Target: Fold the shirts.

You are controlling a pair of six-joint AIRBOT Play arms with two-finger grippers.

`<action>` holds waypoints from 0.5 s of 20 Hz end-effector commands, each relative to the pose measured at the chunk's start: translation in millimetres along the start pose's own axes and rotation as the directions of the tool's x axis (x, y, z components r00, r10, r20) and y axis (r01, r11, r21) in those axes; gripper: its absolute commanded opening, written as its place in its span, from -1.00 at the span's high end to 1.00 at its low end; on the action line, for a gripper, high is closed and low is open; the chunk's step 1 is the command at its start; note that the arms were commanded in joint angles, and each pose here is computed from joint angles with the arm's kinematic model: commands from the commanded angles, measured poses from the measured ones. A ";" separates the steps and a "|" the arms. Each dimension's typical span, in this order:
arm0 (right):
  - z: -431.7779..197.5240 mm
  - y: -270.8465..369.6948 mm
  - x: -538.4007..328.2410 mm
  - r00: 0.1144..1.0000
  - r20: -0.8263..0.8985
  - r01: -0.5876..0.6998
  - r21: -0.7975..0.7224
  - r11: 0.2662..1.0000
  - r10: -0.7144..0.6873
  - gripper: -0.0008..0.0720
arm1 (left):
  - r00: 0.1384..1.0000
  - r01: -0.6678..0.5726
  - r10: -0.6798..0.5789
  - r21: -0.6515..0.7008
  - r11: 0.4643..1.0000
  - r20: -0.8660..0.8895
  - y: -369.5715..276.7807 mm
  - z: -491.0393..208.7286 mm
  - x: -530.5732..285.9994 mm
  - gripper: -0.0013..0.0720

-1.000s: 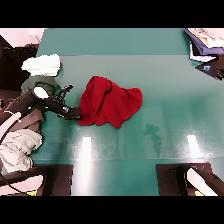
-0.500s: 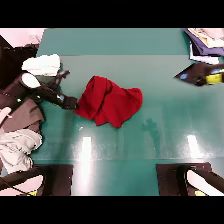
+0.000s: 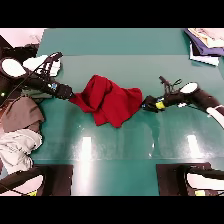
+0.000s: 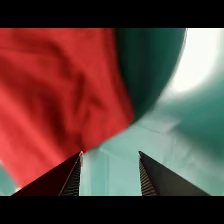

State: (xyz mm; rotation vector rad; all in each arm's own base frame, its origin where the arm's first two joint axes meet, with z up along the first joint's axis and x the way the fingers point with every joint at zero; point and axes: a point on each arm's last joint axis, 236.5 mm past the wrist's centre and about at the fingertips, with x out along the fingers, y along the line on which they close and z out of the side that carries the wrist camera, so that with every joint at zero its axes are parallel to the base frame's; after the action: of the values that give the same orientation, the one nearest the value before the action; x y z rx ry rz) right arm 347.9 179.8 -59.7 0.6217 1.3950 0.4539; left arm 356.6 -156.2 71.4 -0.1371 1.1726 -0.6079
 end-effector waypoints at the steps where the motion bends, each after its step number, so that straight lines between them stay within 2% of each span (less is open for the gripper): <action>1: 9.5 -9.6 31.6 0.998 0.053 0.027 0.009 1.000 -0.028 -0.15 | 1.000 -0.001 0.001 0.004 1.000 0.004 -0.8 1.4 -2.1 0.90; 4: 20.9 -9.6 33.9 0.993 0.107 0.042 0.001 0.999 -0.042 -0.13 | 1.000 -0.002 0.002 0.004 1.000 0.007 -0.6 1.9 -2.1 0.90; 5: 24.9 -10.0 33.3 0.991 0.124 0.044 0.003 0.999 -0.044 0.04 | 1.000 -0.001 0.001 0.004 1.000 0.006 -0.7 1.8 -2.1 0.90; 8: 29.3 -8.6 29.4 0.988 0.146 0.050 -0.010 0.999 -0.048 0.94 | 1.000 0.002 -0.002 0.003 1.000 -0.004 -1.6 -0.6 -2.1 0.90; 10: 36.1 4.1 11.3 0.981 0.191 0.040 -0.054 0.998 -0.029 0.94 | 1.000 -0.010 0.011 -0.023 1.000 0.005 -0.4 2.7 -6.0 0.90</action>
State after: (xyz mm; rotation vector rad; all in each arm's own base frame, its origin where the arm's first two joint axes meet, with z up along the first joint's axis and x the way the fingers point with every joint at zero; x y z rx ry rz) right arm 376.2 187.8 -81.8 0.5868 1.2721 0.3865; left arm 356.2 -156.1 74.7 -0.1388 1.1716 -0.6066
